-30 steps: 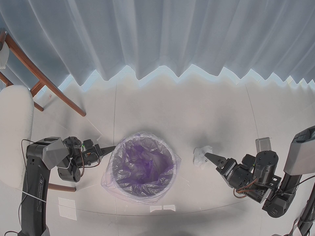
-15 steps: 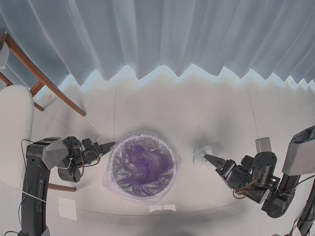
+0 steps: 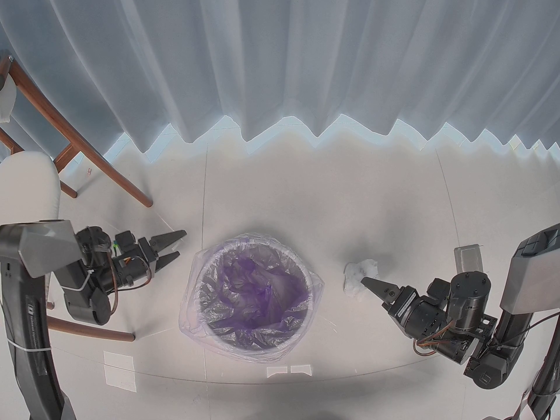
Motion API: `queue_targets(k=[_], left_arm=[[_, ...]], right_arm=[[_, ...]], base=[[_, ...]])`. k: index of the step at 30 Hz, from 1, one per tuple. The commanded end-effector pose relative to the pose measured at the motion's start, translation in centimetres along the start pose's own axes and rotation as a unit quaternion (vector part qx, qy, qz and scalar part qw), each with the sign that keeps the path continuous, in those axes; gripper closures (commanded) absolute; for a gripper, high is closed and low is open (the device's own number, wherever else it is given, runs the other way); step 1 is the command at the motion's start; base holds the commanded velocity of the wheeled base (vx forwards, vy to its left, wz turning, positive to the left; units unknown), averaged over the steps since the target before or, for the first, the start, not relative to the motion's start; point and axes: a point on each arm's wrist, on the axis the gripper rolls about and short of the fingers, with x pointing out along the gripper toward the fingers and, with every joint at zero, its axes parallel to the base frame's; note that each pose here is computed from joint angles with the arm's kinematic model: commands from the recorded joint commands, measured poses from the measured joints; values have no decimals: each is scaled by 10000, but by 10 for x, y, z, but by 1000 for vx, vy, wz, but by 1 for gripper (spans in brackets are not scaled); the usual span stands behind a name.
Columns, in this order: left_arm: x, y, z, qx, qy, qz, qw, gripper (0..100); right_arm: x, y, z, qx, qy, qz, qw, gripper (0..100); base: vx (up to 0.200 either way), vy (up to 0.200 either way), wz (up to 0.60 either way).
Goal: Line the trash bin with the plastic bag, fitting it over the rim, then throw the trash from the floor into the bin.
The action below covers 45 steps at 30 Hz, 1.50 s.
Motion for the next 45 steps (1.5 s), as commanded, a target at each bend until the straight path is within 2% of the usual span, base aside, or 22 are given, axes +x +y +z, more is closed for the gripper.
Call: queue_targets(k=[1,2,4,5,7,9,11,12,14,15,17,19,21,22,25,28,31,36,40,45], left_arm=[[-82,-166,17,1395,-735,-754,9846,0],[-86,-176,19,1529,-805,-858,9812,0],[-100,-211,26,1990,-1097,-1164,9669,0],[-105,-220,26,2055,-1195,-1233,9635,0],[-118,-242,26,1967,-1457,-1400,9594,0],[-130,-263,24,1804,-1519,-1671,9573,0],[-134,-270,23,1766,-1472,-1772,9570,0],[-147,-281,23,1822,-1451,-1888,9540,0],[-158,-289,24,1939,-1485,-1903,9509,0],[-159,-290,24,1962,-1488,-1912,9502,0],[-166,-300,22,2135,-1475,-2010,9446,0],[-169,-306,19,2217,-1438,-2074,9419,0],[-170,-306,17,2240,-1375,-2089,9420,0],[-172,-307,14,2291,-1225,-2123,9420,0],[-174,-303,4,2282,-783,-2145,9464,0],[-172,-289,-5,2079,-203,-2082,9555,0],[-164,-271,-6,1797,217,-1979,9634,0],[-155,-251,-6,1526,340,-1838,9705,0],[-151,-236,-26,1547,558,-1803,9698,0],[-139,-217,-25,1509,665,-1701,9715,0]], right_arm=[[-2,0,-9,-43,147,-1,9999,0],[-2,0,-9,-45,147,-1,9999,0],[-2,0,-9,-47,110,-15,9999,0],[-2,0,-9,-47,92,-16,9999,0],[-3,3,-8,-21,28,17,10000,0],[-7,10,-4,-13,-69,164,9998,0],[-10,14,-1,-8,-141,255,9996,0],[-19,31,0,-6,-185,605,9980,0],[-27,43,-5,-21,-95,882,9961,0],[-27,44,-6,-20,-77,911,9958,0],[-28,47,-22,4,255,960,9951,0],[-26,41,-39,-95,557,787,9953,0],[-25,38,-47,-175,695,697,9950,0],[-21,31,-65,-363,948,503,9936,0],[-9,16,-93,-904,1230,147,9882,0],[13,-7,-116,-1751,1222,-285,9765,0],[39,-25,-131,-2287,969,-612,9667,0],[62,-23,-129,-2273,762,-408,9700,0],[91,-28,-133,-2653,704,-161,9615,0],[113,-19,-135,-2607,729,363,9620,0]], base=[[0,0,0],[0,0,0],[0,0,0],[0,0,0],[-100,0,0],[-200,0,0],[-200,0,0],[-200,0,0],[-200,0,0],[-200,0,0],[-200,0,0],[-200,0,0],[-200,0,0],[-200,0,0],[-200,0,0],[-200,0,0],[-133,0,0],[0,0,0],[0,0,0],[0,0,0]])
